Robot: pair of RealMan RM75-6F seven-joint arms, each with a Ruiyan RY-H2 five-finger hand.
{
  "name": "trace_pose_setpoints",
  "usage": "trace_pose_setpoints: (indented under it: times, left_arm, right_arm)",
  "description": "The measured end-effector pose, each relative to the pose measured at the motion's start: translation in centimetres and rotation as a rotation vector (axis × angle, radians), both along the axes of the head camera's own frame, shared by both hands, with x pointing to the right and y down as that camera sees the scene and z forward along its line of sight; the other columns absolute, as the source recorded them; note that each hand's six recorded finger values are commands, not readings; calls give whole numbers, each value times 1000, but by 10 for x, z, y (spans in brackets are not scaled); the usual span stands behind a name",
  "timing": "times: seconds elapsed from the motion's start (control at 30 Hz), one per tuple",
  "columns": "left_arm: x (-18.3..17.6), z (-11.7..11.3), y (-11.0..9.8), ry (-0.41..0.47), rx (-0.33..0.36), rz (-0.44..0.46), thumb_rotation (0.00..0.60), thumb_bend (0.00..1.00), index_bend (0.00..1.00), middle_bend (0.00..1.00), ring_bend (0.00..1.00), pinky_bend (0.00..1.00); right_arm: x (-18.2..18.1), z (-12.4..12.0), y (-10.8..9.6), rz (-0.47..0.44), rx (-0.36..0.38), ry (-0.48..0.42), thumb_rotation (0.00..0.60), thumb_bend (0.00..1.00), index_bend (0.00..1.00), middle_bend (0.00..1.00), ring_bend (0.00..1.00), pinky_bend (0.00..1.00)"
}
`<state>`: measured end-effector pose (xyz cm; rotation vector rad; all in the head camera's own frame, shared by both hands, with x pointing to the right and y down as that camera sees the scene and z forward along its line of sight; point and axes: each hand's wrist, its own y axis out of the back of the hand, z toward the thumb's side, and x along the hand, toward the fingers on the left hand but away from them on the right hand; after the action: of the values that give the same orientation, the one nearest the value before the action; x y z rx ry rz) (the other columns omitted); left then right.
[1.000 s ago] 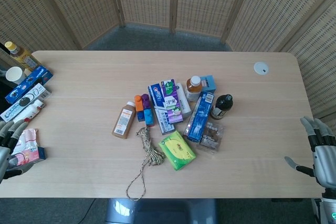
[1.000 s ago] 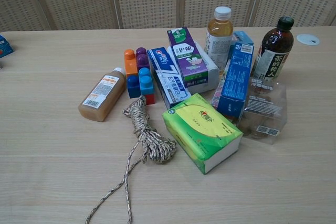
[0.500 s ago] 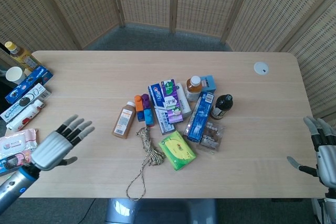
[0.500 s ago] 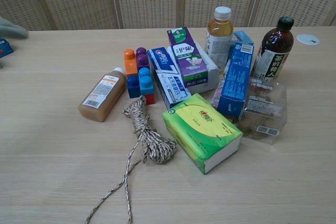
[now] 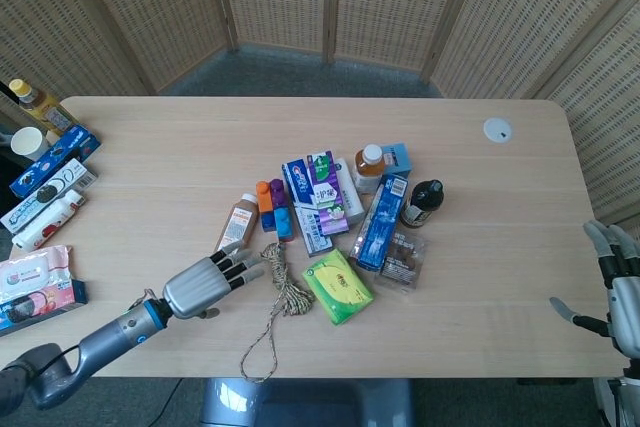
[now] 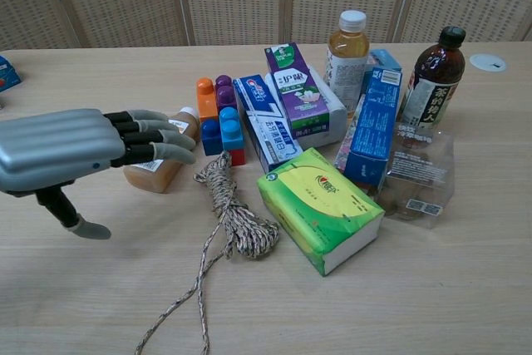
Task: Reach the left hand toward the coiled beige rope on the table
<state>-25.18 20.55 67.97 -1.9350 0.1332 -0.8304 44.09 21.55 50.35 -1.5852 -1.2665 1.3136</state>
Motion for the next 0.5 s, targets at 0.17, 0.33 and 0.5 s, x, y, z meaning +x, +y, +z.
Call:
trace_pose_setpoints:
  times: [0.17,0.33,0.5]
  left_arm:
    - [24,18,1,-24,-17,18,600,44,131,0,0,0]
    - [46,30,-4,-47,-15,27,600,46,139,0,0,0]
    - [68,39,-7,-66,4,61,600,46,152,0,0,0]
  right_arm:
    - [1,-2,0,3,7,-6,600,0,0,0,0,0]
    - [1,-4,0,3,11,-9,600,0,0,0,0,0]
    - [2,-4,0,6,12,-14,600,0,0,0,0,0]
